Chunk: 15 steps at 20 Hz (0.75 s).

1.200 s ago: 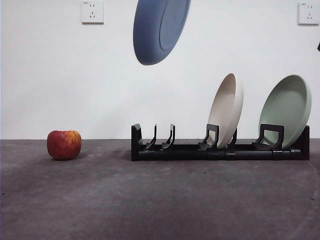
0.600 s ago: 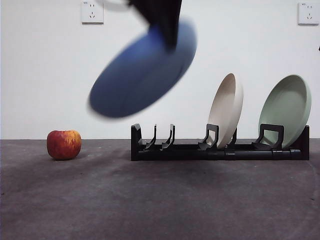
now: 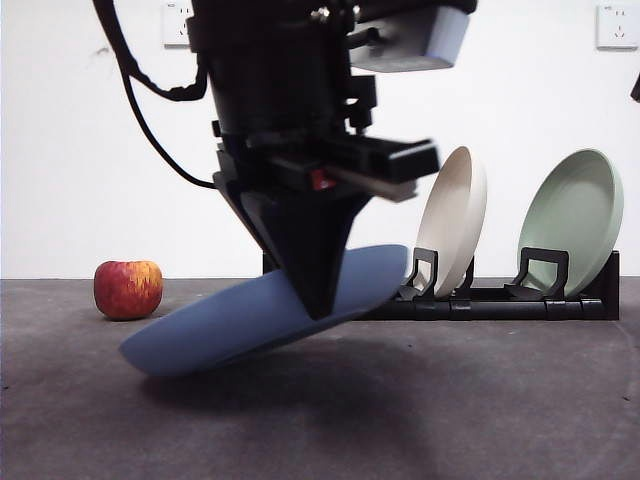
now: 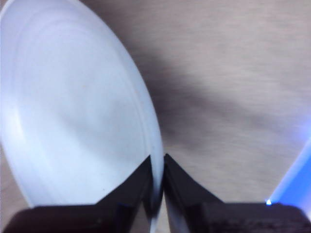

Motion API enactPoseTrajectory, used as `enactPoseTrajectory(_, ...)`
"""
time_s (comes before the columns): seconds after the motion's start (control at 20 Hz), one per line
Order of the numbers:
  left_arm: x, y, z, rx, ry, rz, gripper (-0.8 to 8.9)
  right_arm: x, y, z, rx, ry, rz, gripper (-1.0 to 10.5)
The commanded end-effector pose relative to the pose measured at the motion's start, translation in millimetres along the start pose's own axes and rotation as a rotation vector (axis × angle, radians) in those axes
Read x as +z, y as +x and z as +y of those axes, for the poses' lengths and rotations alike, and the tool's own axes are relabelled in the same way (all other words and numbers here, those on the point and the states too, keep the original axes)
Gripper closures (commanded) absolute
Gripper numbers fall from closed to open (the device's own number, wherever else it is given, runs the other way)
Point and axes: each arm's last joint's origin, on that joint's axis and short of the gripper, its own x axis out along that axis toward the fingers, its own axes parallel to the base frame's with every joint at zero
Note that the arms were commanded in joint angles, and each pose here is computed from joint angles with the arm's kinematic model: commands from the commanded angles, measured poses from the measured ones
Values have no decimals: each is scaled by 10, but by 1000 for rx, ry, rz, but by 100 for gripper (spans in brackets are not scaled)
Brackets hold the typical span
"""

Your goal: Take the blue plate from the plate rack,put the plate on the table,take the apple from the table,put the apple in the plate

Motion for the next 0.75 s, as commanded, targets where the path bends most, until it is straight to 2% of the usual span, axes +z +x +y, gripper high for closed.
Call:
enactPoseTrajectory(0.05,-35,96,-78,-81,20,43,822,10,3,4,5,-14,-2,948)
enactPoseTrajectory(0.35,-113,392,-171,-101,50,200,795,13,3,5,9,-15,-5,948)
enactPoseTrajectory(0.4,-114,397,-174,-106,48,203,718,12,3,5,8,-14,-4,945)
enactPoseTrajectory(0.5,-98,375,-168,-109,41,191,501,7,3,6,13,-13,1,935)
enactPoseTrajectory(0.55,-77,341,-158,-108,32,186,408,9,3,10,26,-20,1,892)
enactPoseTrajectory(0.6,-55,308,-148,-108,30,184,366,11,4,15,37,-30,0,827)
enactPoseTrajectory(0.75,83,105,-90,-108,15,157,366,22,26,92,73,-71,-11,650)
